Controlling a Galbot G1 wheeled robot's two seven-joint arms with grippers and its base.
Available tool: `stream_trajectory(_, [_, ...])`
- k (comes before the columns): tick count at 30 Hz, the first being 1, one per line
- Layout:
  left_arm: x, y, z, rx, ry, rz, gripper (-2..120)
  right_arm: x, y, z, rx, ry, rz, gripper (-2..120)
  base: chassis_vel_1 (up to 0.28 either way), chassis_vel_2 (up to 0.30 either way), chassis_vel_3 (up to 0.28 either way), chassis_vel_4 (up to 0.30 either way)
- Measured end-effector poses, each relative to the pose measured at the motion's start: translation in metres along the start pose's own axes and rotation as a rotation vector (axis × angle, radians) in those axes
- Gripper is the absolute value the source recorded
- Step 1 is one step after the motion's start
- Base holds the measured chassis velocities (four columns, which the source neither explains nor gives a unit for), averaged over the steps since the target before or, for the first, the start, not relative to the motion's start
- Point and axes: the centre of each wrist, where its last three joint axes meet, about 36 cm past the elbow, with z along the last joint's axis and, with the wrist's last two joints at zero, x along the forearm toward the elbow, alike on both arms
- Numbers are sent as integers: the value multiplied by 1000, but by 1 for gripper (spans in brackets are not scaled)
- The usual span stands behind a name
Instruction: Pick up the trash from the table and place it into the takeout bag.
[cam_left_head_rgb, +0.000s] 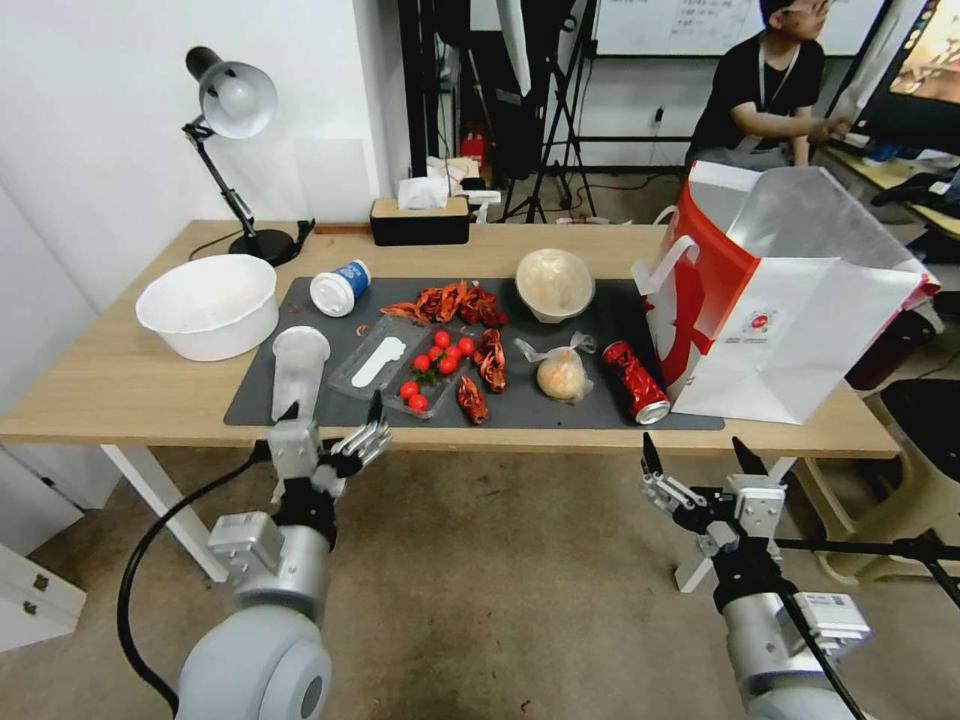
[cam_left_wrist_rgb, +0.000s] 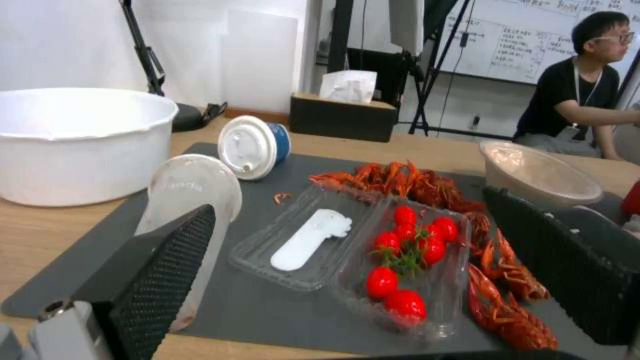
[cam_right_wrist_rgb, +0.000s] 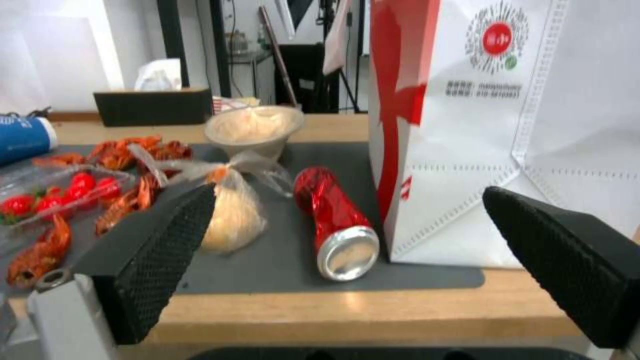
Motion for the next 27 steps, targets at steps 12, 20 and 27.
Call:
stream_trajectory(12, [1,-2,5,1,11,4,100,-3,1,-4,6,-23,8,100,0,0,0,0])
stream_trajectory(20, [2,-2,11,-7,25,8,100,-7,-1,4,19,-14,-3,100,0,0,0,0])
stream_trajectory(27, [3,2,16,-19,55,18,100,-20,-6,11,29,-43,-70,100,0,0,0,0])
